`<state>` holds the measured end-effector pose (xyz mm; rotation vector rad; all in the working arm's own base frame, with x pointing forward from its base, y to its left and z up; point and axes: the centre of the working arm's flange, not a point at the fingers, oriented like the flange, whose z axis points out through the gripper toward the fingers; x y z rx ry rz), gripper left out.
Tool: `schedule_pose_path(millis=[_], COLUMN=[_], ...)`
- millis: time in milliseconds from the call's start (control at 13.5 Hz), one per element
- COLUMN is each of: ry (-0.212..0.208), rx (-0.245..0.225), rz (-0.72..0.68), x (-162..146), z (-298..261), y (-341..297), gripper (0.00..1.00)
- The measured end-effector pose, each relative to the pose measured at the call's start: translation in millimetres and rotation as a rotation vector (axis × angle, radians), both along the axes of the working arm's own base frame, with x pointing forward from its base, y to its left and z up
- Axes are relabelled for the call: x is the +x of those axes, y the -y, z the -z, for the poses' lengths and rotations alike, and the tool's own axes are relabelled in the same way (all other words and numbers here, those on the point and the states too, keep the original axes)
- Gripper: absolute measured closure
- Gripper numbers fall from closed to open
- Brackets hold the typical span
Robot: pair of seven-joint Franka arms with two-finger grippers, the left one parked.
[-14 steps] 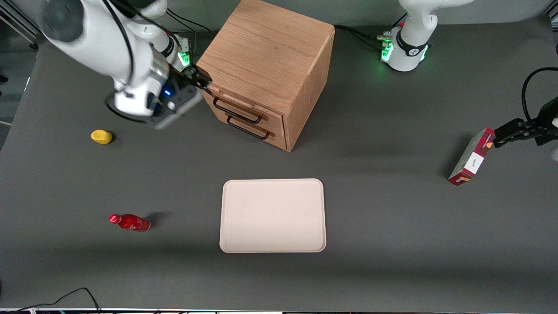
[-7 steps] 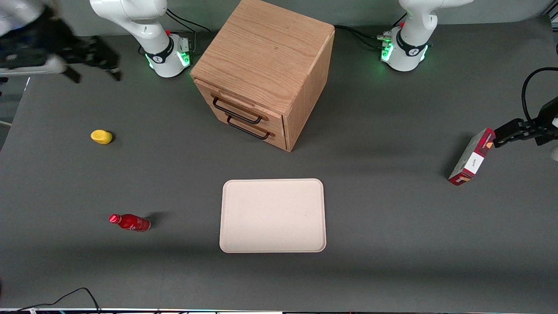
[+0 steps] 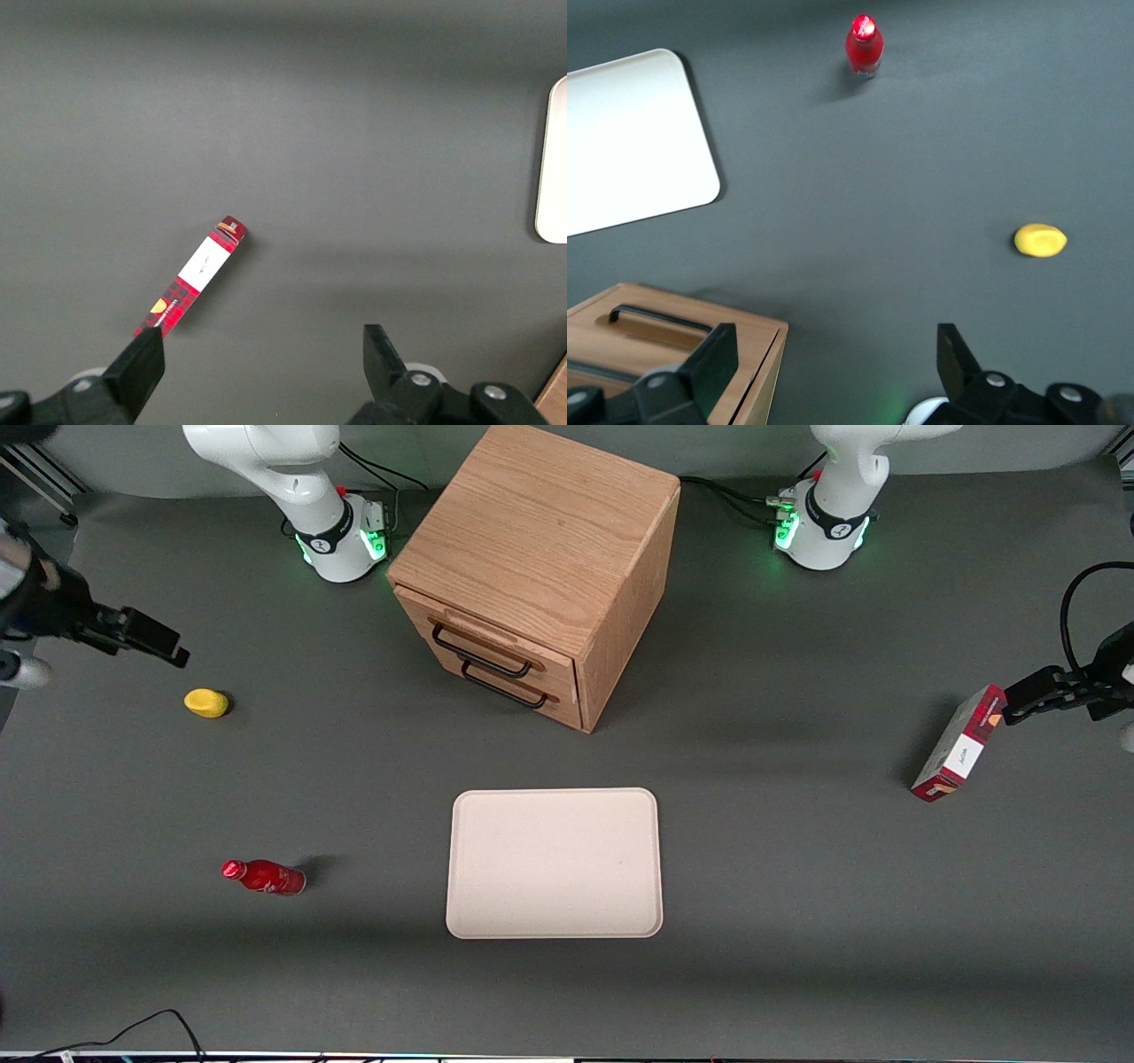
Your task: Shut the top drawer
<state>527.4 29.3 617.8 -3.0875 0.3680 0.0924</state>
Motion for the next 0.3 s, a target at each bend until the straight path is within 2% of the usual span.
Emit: schedule_pose_path(millis=[296], ry=[0.025], rx=[-0.003], rz=[-0.035], x=[-15], z=[13], y=[0], gripper=[0.0])
